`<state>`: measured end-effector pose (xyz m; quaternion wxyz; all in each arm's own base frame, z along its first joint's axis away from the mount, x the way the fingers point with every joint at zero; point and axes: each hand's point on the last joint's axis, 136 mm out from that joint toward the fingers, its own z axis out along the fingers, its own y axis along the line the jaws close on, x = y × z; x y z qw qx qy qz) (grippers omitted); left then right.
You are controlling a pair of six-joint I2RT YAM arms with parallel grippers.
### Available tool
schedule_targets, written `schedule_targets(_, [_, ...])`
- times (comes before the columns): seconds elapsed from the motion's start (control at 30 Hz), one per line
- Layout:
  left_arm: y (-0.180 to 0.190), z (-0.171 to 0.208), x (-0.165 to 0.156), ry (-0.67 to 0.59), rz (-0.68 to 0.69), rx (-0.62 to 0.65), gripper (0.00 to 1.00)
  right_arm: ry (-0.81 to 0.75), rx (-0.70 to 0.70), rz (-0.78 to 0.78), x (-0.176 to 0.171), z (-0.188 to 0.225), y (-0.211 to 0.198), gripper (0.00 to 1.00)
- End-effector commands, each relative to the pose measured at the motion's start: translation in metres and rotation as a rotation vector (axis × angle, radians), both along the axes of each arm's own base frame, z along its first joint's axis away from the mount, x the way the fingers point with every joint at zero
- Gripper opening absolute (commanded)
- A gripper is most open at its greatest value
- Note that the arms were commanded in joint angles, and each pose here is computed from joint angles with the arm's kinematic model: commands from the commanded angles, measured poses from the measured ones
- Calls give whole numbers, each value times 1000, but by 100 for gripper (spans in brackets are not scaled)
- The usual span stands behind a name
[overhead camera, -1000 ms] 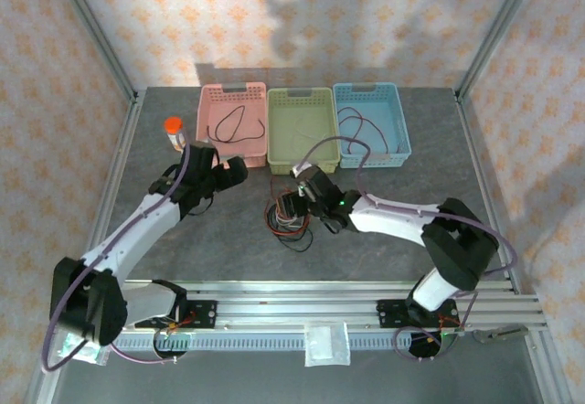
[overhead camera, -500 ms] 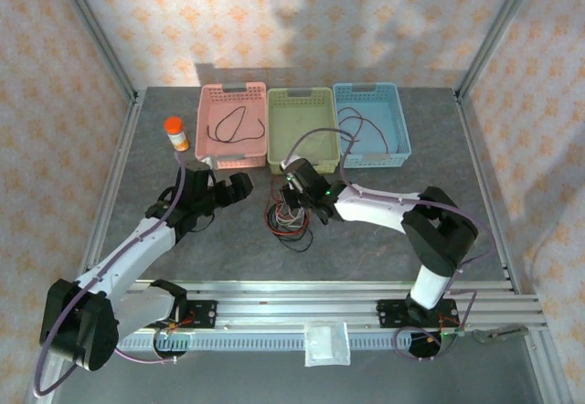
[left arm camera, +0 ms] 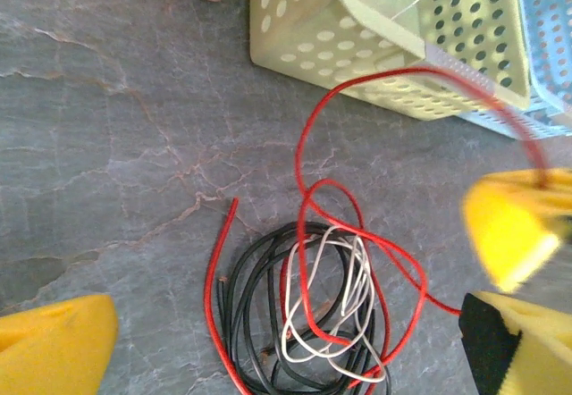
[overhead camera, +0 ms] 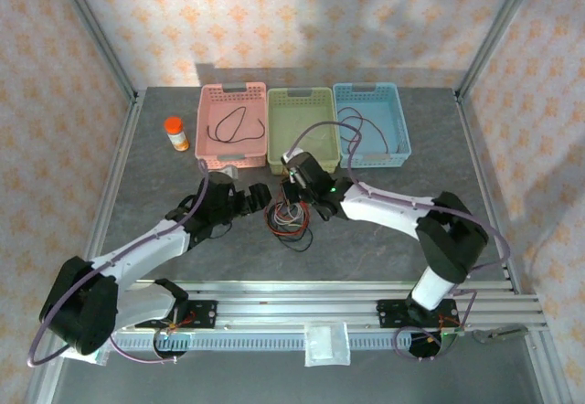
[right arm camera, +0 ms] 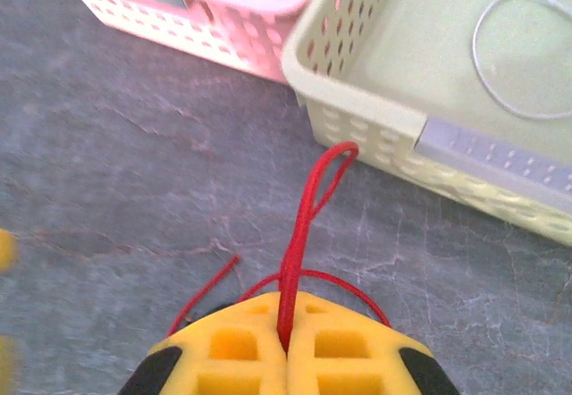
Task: Untangle the cables
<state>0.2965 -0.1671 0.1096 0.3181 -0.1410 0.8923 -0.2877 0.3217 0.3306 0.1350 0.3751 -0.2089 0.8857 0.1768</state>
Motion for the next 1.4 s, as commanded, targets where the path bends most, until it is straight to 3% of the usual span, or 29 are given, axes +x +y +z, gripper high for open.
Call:
schedule_targets(0.0, [-7, 6, 14, -58, 52, -20, 99, -26, 70, 2, -6, 32, 0, 0])
schedule_targets(0.37, [-51, -18, 29, -20, -4, 20, 99, -85, 227, 35, -25, 98, -7, 0])
schedule_targets(0.7, [-76, 0, 38, -76, -97, -28, 99, -81, 266, 60, -35, 111, -9, 0])
schedule_targets(0.97, [-71, 13, 29, -151, -89, -91, 99, -91, 276, 51, -34, 116, -10, 0])
schedule_targets(1.2, [-58, 9, 42, -136, 16, -56, 99, -88, 297, 120, -41, 126, -1, 0])
schedule_targets(1.37, [-66, 8, 49, -128, 11, -61, 99, -78, 325, 167, -49, 132, 4, 0])
